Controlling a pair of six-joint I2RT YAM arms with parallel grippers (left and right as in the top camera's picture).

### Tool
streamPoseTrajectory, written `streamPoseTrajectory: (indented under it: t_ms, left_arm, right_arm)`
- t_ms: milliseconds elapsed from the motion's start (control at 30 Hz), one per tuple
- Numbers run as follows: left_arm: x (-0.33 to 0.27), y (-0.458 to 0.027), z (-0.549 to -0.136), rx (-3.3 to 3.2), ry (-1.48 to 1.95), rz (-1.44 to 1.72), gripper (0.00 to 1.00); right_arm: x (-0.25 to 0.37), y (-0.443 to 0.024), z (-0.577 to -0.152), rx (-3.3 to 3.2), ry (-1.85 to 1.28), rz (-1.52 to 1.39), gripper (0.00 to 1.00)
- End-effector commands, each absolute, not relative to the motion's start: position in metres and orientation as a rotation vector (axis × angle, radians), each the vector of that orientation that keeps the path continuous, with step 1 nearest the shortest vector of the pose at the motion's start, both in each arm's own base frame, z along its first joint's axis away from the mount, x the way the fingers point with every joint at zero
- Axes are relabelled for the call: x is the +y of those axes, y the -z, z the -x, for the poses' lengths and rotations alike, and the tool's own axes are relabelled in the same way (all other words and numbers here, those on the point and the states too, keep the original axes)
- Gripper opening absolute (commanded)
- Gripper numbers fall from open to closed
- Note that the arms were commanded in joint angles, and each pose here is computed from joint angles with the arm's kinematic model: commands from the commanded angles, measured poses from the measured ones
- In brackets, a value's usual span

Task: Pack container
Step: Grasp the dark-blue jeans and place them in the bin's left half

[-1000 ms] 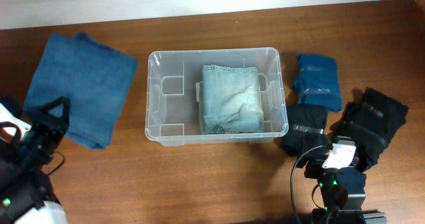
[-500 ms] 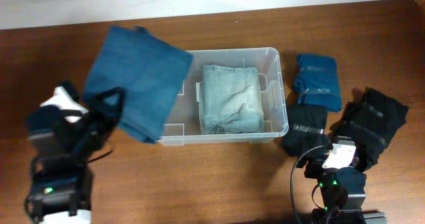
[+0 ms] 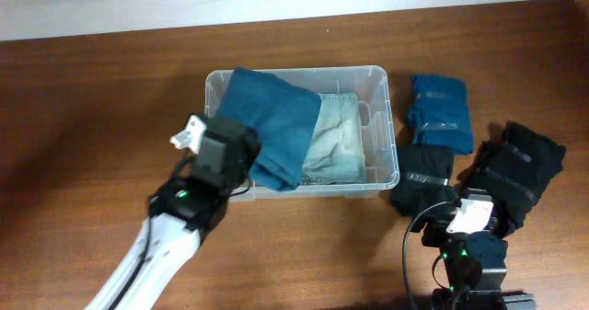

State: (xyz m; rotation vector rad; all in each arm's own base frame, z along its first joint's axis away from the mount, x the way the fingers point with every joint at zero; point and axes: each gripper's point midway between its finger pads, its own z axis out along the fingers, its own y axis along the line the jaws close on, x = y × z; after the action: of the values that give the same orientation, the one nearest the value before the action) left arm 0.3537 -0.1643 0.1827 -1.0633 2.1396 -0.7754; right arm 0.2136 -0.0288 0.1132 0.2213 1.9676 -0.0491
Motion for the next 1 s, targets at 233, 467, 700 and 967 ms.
streamPoseTrajectory:
  t_ms: [233, 467, 700, 967]
  left_arm:
    - [-0.171, -0.161, -0.384, 2.019, 0.736, 1.233, 0.01]
    - [-0.16, -0.172, -0.393, 1.912, 0.711, 1.255, 0.01]
    - [-0.17, -0.19, -0.396, 1.925, 0.779, 1.149, 0.93]
    - [-0.16, -0.304, -0.387, 1.78, 0.771, 0.753, 0.99]
  right_arm:
    - [-0.03, -0.112, -0.213, 1.966, 0.055, -0.223, 0.98]
    - [-0.03, -0.112, -0.213, 1.966, 0.055, -0.223, 0.98]
    - [-0.03, -0.112, -0.213, 1.966, 0.055, -0.223, 0.98]
    - [-0.03, -0.112, -0.213, 1.966, 0.055, -0.223, 0.98]
